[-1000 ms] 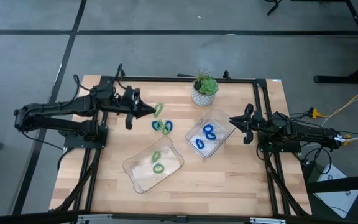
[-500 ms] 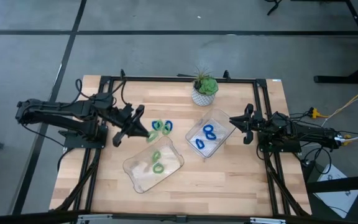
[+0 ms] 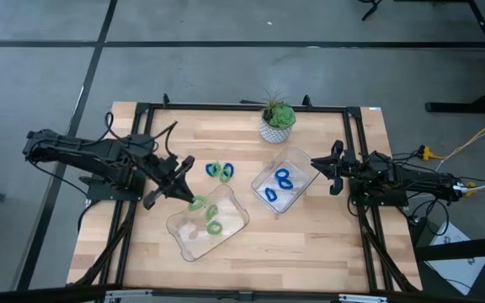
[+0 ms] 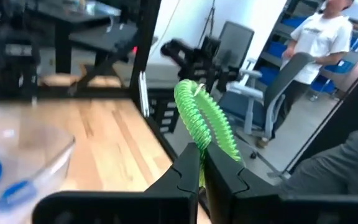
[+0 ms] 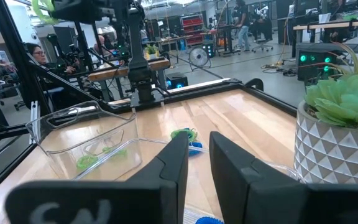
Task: Sort spring keychains
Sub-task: Put the green spring keychain into the bottom transparent bin
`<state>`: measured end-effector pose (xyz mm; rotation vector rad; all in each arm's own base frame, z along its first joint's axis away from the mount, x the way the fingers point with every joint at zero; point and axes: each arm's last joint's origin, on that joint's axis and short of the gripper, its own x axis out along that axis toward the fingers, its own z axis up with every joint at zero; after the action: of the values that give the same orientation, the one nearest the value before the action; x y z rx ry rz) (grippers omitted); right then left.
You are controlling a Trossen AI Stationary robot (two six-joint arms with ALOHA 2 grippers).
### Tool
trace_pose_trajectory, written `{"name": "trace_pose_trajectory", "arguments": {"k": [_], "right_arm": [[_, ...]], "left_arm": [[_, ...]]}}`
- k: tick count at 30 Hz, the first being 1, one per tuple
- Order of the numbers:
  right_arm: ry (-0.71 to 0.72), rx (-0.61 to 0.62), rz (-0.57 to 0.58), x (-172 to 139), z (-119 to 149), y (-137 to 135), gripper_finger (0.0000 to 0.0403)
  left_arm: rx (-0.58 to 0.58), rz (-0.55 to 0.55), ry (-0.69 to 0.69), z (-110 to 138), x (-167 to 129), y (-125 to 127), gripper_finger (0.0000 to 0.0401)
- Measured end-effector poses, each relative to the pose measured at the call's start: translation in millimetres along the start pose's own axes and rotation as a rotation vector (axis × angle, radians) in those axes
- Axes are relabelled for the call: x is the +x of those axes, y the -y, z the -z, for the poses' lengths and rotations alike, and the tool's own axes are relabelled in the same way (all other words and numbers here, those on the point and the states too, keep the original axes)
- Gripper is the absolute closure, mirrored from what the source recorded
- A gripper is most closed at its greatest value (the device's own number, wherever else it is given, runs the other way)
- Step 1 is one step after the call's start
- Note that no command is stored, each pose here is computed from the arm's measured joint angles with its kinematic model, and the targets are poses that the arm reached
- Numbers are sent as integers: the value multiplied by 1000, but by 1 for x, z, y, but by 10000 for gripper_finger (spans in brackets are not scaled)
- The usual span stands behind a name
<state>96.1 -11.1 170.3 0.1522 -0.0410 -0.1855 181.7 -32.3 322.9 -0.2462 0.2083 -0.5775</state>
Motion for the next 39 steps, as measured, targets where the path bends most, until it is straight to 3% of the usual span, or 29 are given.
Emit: {"name": "trace_pose_trajectory", "arguments": {"k": [12,32,39], "right_arm": [[0,0,0,0,0,0,336],[0,0,0,0,0,0,336],[0,0,0,0,0,0,336]], "left_arm": [[-116,-39,-252,29,9,8,396],[-16,-291,-578,91,77,13,382],[5,-297,-652,105,88,8,379]]}}
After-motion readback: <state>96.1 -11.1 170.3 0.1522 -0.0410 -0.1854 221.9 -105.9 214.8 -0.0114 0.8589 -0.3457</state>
